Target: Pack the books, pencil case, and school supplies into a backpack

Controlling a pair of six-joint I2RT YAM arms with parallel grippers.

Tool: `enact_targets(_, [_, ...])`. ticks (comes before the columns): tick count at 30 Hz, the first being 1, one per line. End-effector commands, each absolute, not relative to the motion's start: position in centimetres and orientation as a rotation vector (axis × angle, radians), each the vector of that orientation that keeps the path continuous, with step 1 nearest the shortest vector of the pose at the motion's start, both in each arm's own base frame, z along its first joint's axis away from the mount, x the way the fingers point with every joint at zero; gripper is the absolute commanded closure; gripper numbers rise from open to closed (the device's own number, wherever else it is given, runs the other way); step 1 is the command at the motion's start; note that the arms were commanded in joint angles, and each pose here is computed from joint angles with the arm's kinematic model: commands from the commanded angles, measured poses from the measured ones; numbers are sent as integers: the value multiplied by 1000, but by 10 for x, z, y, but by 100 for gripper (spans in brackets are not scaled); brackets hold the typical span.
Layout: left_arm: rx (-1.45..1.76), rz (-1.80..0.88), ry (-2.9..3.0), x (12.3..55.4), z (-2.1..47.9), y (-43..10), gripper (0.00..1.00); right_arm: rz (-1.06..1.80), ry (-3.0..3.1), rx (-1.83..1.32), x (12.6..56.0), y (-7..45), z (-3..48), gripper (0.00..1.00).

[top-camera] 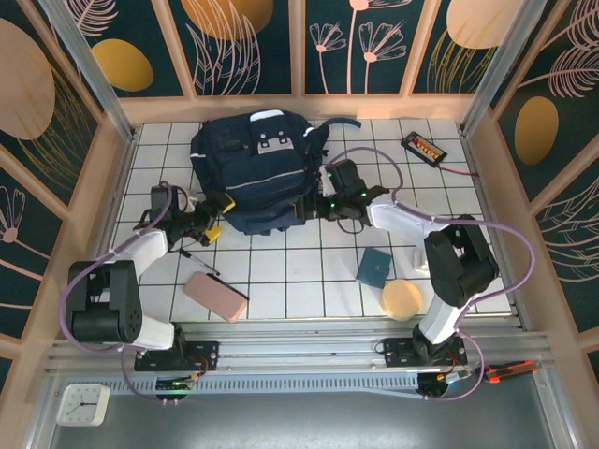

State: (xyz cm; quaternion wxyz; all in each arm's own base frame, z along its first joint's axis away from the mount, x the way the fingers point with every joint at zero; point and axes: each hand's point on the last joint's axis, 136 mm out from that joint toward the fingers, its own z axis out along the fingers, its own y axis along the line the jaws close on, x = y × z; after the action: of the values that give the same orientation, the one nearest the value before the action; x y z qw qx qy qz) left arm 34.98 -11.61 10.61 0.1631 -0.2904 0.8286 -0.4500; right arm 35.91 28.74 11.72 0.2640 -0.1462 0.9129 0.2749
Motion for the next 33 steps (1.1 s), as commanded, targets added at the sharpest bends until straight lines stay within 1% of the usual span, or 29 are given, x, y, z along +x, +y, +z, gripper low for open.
enact_targets(1, [-900,-1498,2257,362,123,-150,2,763,2242,-677,371,304,136,16])
enact_targets(5, [-981,-1569,2240,371,112,-168,1,748,2263,-820,384,316,110,18])
enact_targets(10, [-1068,-1566,2225,380,101,-167,1,694,2263,-950,397,324,89,20])
enact_targets(18, [-1099,-1536,2252,391,91,-169,2,623,2265,-1064,400,322,62,23])
enact_targets(21, [-1106,-1528,2262,391,88,-169,1,599,2271,-1105,399,324,52,28])
enact_targets(24, [-1107,-1515,2272,391,86,-168,1,542,2303,-1148,396,319,40,35])
enact_targets(27, [-1110,-1509,2274,390,84,-168,1,485,2298,-1122,399,312,37,37])
enact_targets(29, [-1113,-1504,2274,390,84,-167,1,445,2287,-1122,403,312,35,43])
enact_targets(30, [-1112,-1498,2278,389,83,-167,1,408,2290,-1127,406,312,32,48])
enact_targets(31, [-1112,-1490,2281,389,84,-166,1,386,2291,-1134,408,313,31,62])
enact_targets(33, [-1109,-1475,2280,389,86,-165,1,361,2279,-1141,408,316,32,78])
